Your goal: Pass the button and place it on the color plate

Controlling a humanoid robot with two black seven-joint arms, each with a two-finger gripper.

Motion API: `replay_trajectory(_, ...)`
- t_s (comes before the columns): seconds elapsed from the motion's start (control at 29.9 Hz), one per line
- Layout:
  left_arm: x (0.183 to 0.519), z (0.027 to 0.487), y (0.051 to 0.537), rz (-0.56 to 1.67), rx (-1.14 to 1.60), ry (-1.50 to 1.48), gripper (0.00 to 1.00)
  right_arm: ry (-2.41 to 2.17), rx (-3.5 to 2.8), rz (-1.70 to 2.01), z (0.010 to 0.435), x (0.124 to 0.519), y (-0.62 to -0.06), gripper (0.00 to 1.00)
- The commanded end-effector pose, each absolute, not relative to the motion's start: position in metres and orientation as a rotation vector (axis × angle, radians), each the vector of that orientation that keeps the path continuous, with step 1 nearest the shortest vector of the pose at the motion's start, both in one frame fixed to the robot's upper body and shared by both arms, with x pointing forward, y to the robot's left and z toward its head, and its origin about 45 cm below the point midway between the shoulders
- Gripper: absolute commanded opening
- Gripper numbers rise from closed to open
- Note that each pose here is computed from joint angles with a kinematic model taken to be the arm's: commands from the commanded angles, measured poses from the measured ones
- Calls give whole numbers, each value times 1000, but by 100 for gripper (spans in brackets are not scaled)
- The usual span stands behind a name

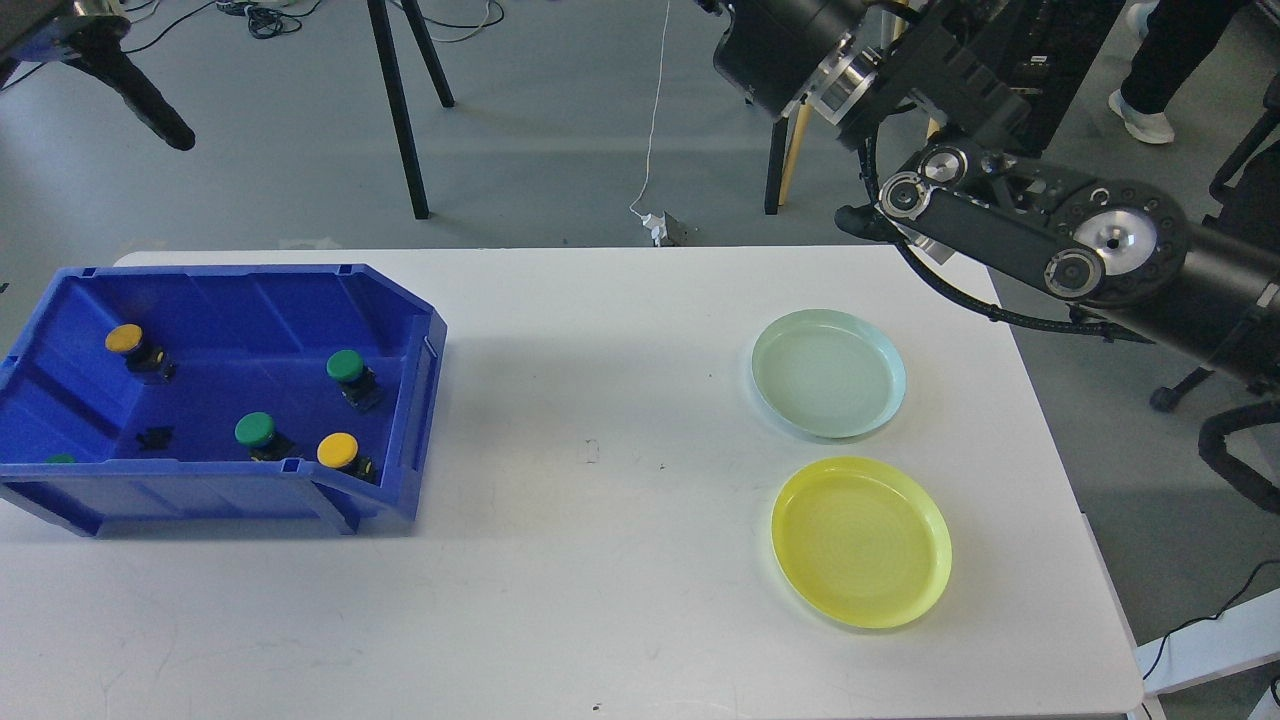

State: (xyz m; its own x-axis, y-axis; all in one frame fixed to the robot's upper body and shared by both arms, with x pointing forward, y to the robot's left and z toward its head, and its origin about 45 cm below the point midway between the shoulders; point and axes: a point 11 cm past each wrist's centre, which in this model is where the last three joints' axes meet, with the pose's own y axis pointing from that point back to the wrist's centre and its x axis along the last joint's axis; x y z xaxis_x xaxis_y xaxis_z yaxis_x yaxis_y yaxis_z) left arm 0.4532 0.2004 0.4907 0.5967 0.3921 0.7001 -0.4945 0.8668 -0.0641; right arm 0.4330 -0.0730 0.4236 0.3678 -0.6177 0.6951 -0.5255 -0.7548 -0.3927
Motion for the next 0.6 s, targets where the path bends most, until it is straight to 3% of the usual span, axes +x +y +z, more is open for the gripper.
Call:
replay_trajectory(0.0,453,491,201,518,141,-777,21,1050,-2512,-1348,424,433,-72,33)
replay_trajectory(0.43,453,492,203,523,139,-776,28,1034,-2539,-1346,420,434,-73,19)
replay_trajectory(0.5,454,492,202,524,136,-774,38,1036,-2539,-1346,420,435,-73,19)
replay_trajectory(0.57,455,492,203,529,136,-772,57,1038,-2540,-1345,419,435,-74,19)
